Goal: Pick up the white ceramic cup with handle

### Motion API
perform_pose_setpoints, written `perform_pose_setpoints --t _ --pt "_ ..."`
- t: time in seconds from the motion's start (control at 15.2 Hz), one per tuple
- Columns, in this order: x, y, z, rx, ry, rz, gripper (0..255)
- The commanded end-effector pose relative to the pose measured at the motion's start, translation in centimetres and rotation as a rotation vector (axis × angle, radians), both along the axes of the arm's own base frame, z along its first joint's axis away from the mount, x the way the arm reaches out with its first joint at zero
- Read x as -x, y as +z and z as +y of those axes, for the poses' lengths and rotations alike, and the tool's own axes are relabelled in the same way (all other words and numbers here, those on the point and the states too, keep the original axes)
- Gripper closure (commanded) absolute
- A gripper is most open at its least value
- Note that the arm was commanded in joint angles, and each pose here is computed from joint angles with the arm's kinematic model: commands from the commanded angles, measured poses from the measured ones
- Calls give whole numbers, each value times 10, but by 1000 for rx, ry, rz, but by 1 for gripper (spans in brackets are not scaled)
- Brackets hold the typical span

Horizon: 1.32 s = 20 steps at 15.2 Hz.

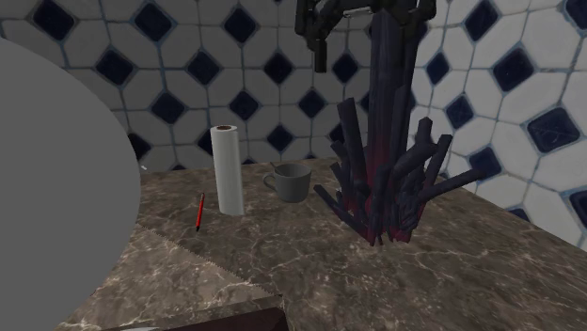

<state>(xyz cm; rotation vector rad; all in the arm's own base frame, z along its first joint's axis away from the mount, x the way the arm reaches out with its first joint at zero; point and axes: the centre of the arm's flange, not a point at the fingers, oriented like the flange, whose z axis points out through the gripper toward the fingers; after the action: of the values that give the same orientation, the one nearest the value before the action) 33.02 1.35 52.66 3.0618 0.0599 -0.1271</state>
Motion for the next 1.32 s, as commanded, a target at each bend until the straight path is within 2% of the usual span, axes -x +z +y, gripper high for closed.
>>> perform_pose_setpoints --t 0.0,1.25 --pt "-10 -16 18 4 3 -14 0" --pt "-125 -155 186 47 38 -123 0"
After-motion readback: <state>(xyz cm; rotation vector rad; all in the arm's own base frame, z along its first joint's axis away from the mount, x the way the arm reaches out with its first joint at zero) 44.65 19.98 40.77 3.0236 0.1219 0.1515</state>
